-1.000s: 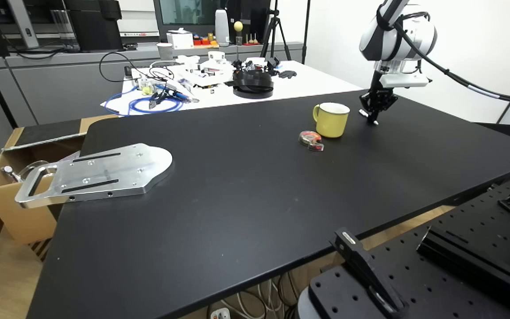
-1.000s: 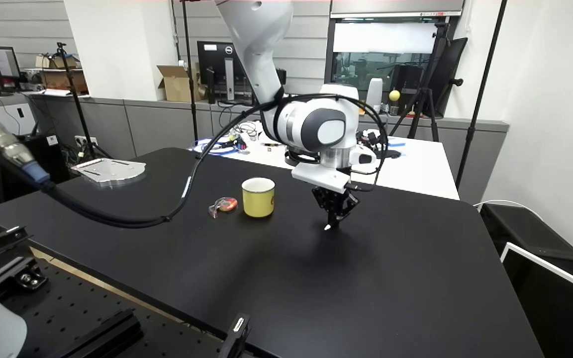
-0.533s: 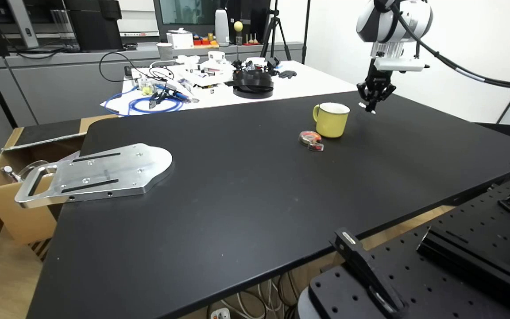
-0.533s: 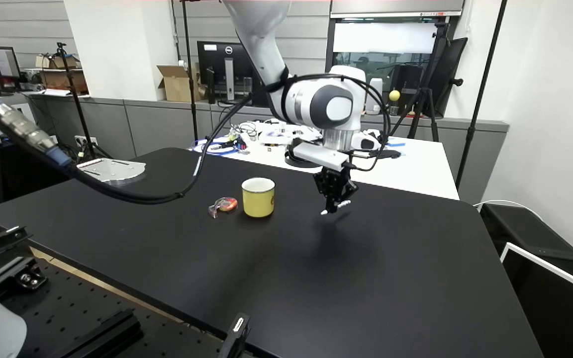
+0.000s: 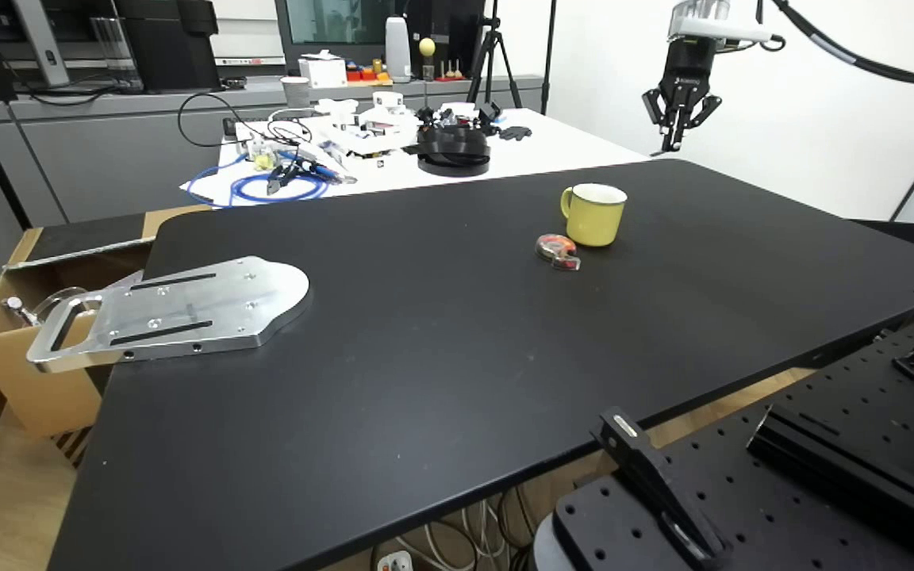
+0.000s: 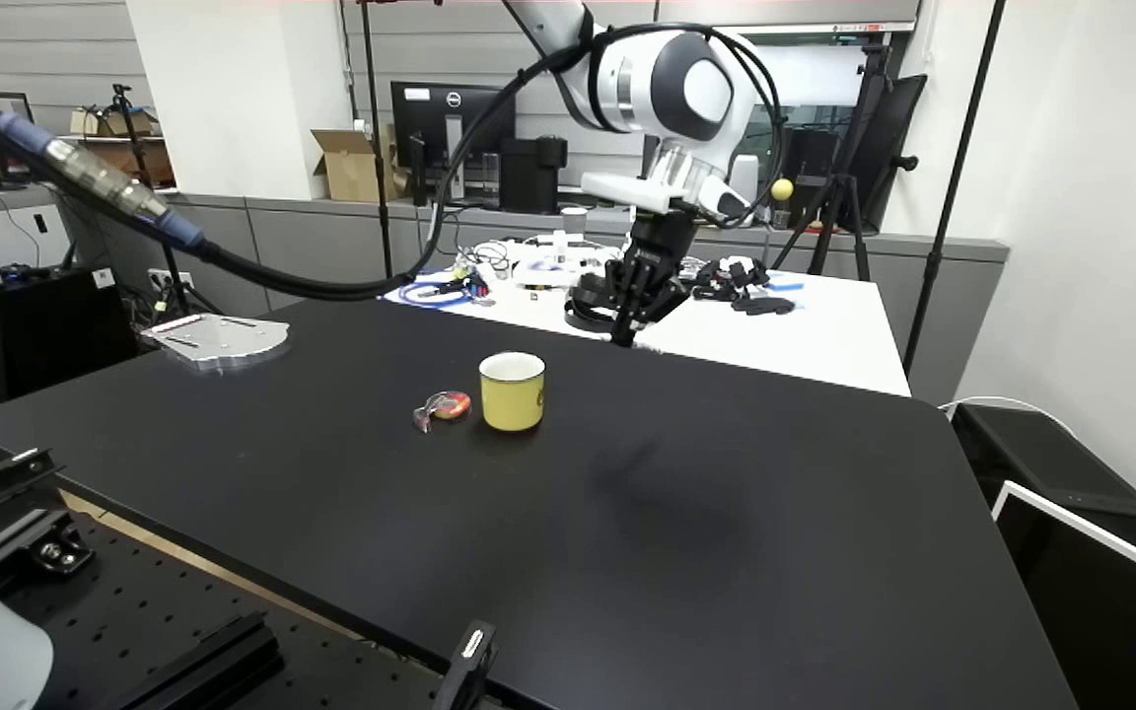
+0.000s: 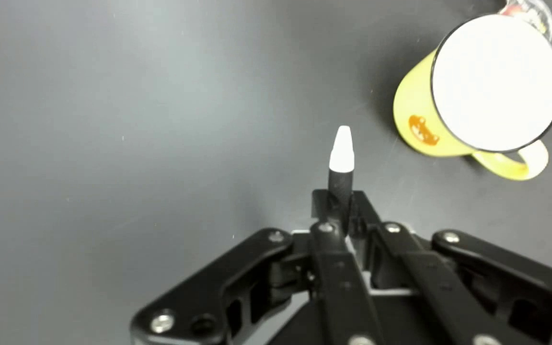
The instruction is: Put the pen in the cup
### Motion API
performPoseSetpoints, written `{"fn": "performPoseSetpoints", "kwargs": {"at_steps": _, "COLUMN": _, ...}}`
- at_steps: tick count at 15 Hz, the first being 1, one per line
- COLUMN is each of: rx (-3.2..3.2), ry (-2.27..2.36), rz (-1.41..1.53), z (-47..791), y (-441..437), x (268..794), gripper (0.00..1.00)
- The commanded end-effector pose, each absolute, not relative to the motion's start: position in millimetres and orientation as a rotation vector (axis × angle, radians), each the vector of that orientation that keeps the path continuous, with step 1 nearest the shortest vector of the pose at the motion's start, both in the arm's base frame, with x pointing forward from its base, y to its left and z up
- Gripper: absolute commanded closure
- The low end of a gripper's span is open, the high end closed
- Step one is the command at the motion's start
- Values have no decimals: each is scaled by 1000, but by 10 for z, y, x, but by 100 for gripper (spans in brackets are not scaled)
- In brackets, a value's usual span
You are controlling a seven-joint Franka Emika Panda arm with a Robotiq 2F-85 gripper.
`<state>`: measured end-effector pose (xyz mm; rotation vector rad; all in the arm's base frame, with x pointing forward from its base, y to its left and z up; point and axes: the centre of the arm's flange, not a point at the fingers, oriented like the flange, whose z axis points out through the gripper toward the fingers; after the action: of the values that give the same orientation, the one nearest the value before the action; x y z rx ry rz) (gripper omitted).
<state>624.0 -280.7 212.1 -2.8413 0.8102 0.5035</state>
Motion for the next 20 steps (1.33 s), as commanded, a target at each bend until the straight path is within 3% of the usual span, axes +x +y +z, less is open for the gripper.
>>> {"fn": "performPoseSetpoints", "kwargs": {"at_steps": 1, "rx": -2707, "ry": 861, "rz": 770, "z": 2234, "y": -2711, "x": 6403, "gripper": 97}}
{"fn": "performPoseSetpoints", "kwargs": {"at_steps": 7, "rx": -2492, "ry": 836, "rz": 1085, "z": 2136, "y": -2209, "x": 6351, "gripper": 97}}
{"fn": "performPoseSetpoints", "kwargs": {"at_steps": 20, "rx": -2316, "ry": 865, "rz": 1266, "z": 1583, "y": -1718, "x": 6513, "gripper": 97}}
